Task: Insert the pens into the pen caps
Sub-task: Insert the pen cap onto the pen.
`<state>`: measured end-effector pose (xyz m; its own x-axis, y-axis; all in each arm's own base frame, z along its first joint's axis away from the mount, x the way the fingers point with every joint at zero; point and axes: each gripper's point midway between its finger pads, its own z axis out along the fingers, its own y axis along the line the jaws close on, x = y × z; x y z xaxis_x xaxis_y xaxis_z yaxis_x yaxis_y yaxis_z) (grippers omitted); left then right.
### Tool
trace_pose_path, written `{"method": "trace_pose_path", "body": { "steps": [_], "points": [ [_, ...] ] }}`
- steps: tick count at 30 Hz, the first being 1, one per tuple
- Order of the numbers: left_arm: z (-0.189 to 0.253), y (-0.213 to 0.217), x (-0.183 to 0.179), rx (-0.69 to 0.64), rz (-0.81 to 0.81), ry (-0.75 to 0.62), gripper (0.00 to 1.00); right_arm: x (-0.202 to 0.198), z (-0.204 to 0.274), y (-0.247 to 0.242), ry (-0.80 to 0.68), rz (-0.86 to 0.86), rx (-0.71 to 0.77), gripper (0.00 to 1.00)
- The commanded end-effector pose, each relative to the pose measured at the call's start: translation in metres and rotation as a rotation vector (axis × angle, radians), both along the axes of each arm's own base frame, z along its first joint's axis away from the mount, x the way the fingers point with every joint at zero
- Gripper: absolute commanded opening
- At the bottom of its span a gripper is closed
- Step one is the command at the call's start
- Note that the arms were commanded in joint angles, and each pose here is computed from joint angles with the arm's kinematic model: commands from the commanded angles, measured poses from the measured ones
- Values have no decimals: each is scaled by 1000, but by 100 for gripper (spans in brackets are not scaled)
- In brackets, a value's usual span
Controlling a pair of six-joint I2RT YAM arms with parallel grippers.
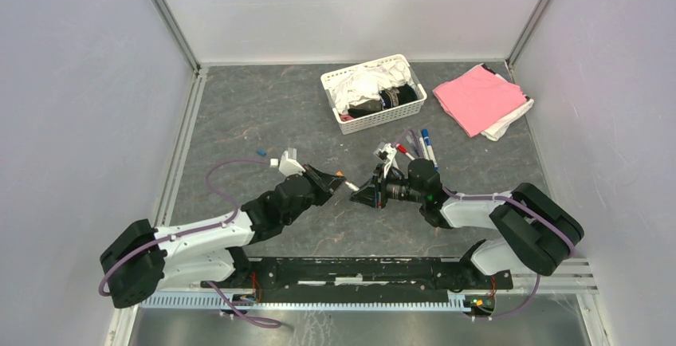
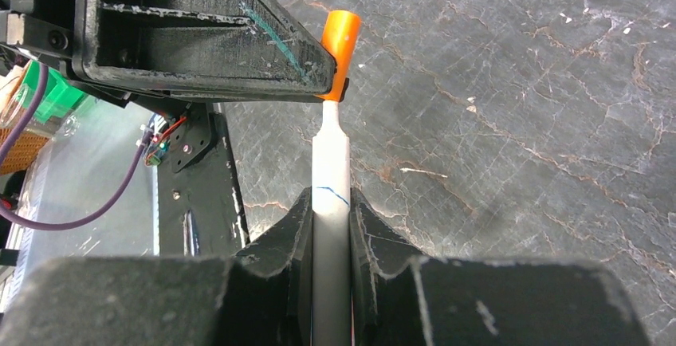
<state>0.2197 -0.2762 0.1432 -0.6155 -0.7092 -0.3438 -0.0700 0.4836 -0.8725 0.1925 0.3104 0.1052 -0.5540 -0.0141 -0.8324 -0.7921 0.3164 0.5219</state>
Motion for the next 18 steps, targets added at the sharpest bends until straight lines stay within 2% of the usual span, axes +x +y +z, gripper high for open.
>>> {"method": "trace_pose_path", "body": {
  "steps": [1,18],
  "points": [
    [30,-18,1,-101,-4,-25,2,14,17,5,-62,-36,19,0],
    [27,-51,-11,-29,-35,-37,2,26,26,-1,-65,-127,39,0]
  ]
}}
